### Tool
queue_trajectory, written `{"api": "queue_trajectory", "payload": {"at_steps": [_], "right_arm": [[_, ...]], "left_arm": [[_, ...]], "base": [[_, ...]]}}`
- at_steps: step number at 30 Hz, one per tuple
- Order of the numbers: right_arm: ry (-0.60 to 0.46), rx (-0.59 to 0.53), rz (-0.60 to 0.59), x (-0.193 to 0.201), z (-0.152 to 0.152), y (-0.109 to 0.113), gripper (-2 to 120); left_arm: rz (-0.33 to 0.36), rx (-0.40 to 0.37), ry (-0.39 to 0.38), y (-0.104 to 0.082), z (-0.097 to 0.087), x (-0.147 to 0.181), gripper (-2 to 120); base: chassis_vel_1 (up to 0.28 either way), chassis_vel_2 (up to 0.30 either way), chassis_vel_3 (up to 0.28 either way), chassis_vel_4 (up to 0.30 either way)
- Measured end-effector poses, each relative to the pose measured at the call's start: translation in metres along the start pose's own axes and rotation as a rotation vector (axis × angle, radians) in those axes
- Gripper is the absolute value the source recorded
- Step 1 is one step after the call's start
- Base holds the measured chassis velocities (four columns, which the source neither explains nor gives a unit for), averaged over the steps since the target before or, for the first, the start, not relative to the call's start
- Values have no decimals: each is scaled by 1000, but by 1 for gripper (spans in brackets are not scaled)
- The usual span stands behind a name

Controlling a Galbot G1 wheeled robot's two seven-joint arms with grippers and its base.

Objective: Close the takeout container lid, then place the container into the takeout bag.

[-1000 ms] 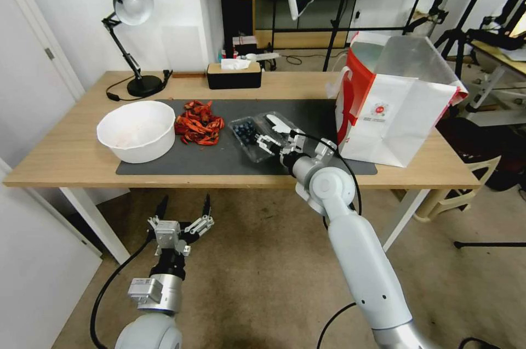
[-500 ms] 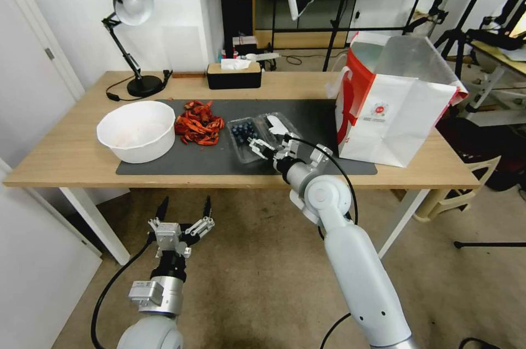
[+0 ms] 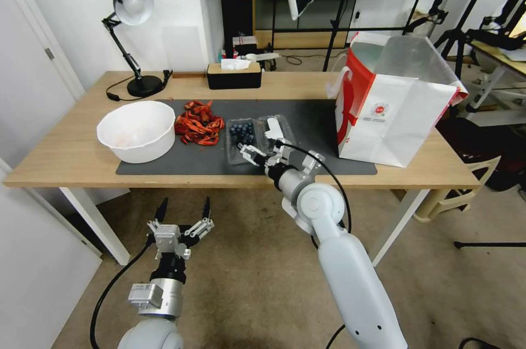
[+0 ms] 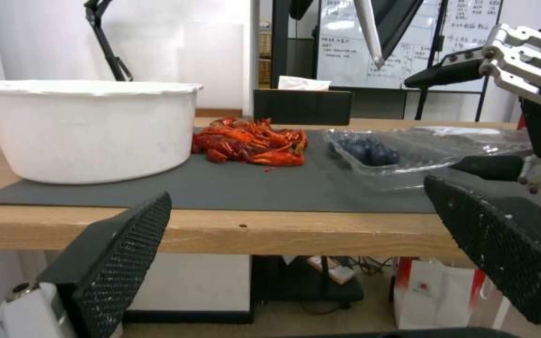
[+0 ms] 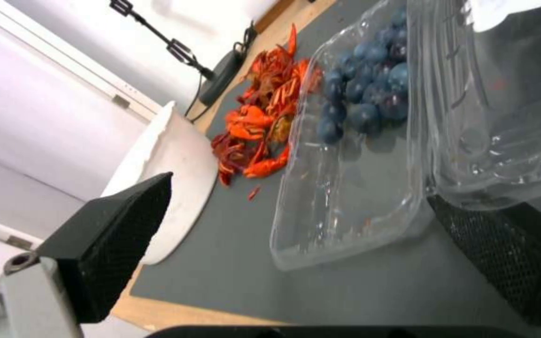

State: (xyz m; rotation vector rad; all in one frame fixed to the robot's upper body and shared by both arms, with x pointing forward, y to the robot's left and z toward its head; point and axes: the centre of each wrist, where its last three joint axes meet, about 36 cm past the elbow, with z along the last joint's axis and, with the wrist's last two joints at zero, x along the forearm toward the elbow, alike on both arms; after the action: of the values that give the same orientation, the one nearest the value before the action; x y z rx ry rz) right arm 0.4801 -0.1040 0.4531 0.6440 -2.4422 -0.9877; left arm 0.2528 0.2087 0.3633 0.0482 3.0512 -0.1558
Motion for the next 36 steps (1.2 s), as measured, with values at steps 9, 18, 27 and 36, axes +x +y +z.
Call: {"api": "queue_trajectory", "payload": {"at_steps": [9, 18, 27, 36], "right_arm": [[18, -10, 0, 8, 13, 8, 100], [21, -11, -15, 25, 18, 11, 100], [-90, 130, -5, 54, 25, 9, 100], [-331, 500, 76, 105, 38, -20, 100]], "left_arm": [[0, 2, 0, -1, 1, 0, 100], [1, 3, 1, -1, 3, -1, 100], [3, 4, 0, -2, 3, -2, 100], [10, -3, 2, 3, 3, -2, 100]], "base": [[0, 0, 0, 0], [0, 0, 0, 0], [0, 0, 0, 0], [0, 0, 0, 0]]}}
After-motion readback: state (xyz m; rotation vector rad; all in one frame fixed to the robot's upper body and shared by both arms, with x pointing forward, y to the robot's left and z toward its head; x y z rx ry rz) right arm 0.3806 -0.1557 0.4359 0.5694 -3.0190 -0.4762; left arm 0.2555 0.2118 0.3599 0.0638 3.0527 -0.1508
